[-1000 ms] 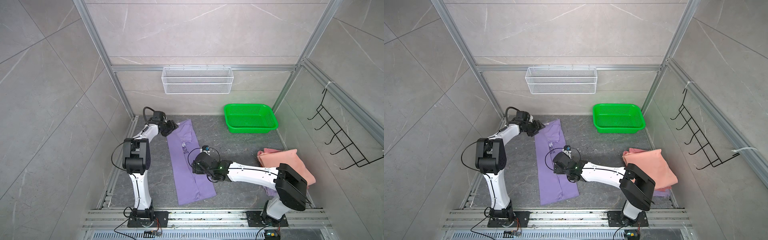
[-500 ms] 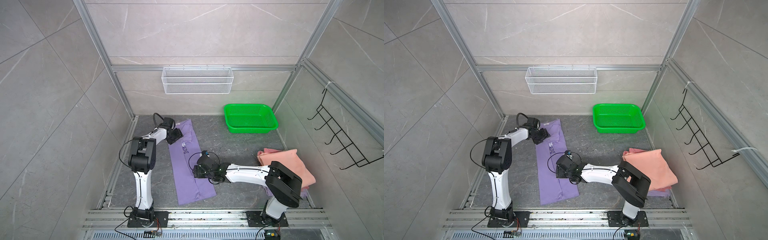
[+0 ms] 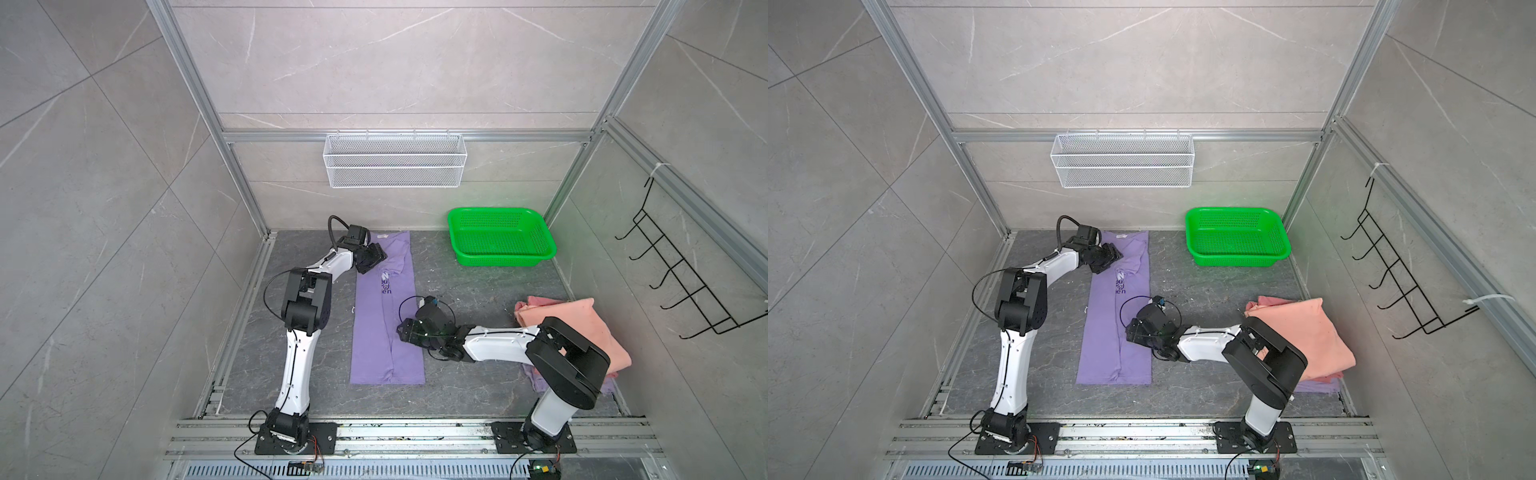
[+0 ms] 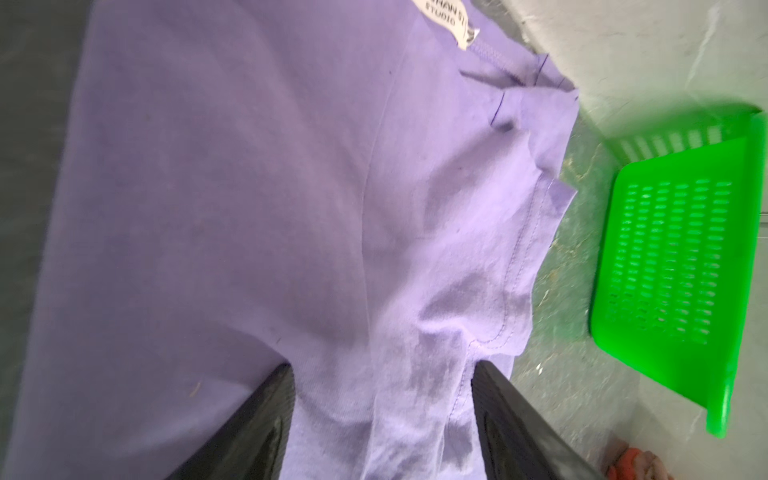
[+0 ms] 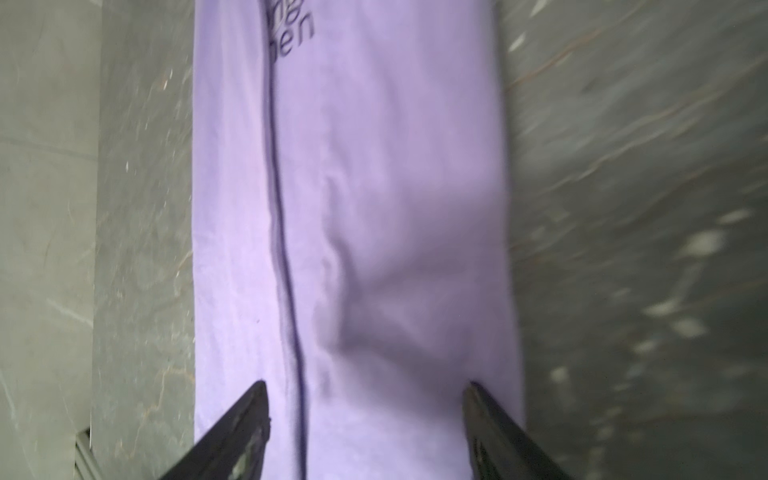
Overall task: Fold and stack the t-shirts
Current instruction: 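Release the strip and move both grippers to its end nearest the robot, then pinch the strip's near-end corners with both grippers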
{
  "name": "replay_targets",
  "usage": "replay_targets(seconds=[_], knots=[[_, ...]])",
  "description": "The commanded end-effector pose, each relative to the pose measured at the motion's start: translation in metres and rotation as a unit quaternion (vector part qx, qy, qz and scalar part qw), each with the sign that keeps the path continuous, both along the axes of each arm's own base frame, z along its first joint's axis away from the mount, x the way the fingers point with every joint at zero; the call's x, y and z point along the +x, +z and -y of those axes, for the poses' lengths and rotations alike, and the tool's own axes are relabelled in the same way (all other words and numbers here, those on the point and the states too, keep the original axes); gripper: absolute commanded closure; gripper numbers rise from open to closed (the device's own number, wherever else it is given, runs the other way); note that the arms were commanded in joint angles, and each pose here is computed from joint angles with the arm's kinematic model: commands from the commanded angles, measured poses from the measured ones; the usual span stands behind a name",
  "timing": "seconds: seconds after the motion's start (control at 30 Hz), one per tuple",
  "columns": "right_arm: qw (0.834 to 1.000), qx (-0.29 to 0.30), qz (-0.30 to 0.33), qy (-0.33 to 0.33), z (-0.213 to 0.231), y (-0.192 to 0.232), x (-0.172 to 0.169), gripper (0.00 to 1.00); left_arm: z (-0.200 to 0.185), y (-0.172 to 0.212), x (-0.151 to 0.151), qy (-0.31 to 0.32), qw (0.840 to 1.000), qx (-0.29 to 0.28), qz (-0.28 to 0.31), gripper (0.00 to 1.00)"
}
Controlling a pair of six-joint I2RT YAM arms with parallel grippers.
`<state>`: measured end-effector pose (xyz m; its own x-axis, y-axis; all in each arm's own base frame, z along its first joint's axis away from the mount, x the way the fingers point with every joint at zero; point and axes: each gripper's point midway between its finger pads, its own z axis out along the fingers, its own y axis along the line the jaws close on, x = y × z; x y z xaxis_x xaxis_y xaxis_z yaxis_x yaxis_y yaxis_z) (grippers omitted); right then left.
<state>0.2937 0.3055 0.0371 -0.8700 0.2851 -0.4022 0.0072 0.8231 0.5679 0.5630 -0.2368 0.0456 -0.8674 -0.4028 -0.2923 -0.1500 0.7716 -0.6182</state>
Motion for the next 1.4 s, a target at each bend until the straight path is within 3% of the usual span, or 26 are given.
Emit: replay_targets(seconds=[0.0,0.27,0.4,0.53,0.67,0.83,1.1,1.37], knots=[[0.995,-0.079,-0.055,-0.011,0.042,-0.037,-0.016,0.26,0.010,-0.053,-0.018,0.001,0.997,0.006,-0.075,0.29],[0.996,-0.084,-0.038,-0.007,0.052,-0.021,-0.014,0.26,0.021,-0.030,-0.003,-0.010,0.999,-0.017,-0.050,0.29],[0.997,-0.080,-0.003,0.003,0.053,0.005,-0.011,0.26,0.021,0.018,-0.007,-0.029,0.999,-0.032,0.005,0.29],[0.996,-0.082,0.026,-0.003,0.066,0.033,-0.015,0.26,0.009,0.080,-0.031,-0.050,0.996,-0.026,0.064,0.29],[0.997,-0.078,-0.006,-0.006,0.076,0.036,-0.033,0.27,-0.009,0.090,-0.080,-0.065,0.997,0.004,0.037,0.30],[0.997,-0.039,-0.060,0.010,0.074,0.029,-0.068,0.29,-0.042,0.061,-0.160,-0.051,0.998,0.038,-0.023,0.36],[0.996,-0.030,-0.088,0.012,0.080,0.025,-0.115,0.29,-0.073,0.020,-0.295,-0.056,0.989,0.083,-0.107,0.42],[0.993,-0.016,-0.115,0.008,0.076,-0.001,-0.136,0.31,-0.087,-0.008,-0.379,-0.048,0.982,0.079,-0.162,0.43]])
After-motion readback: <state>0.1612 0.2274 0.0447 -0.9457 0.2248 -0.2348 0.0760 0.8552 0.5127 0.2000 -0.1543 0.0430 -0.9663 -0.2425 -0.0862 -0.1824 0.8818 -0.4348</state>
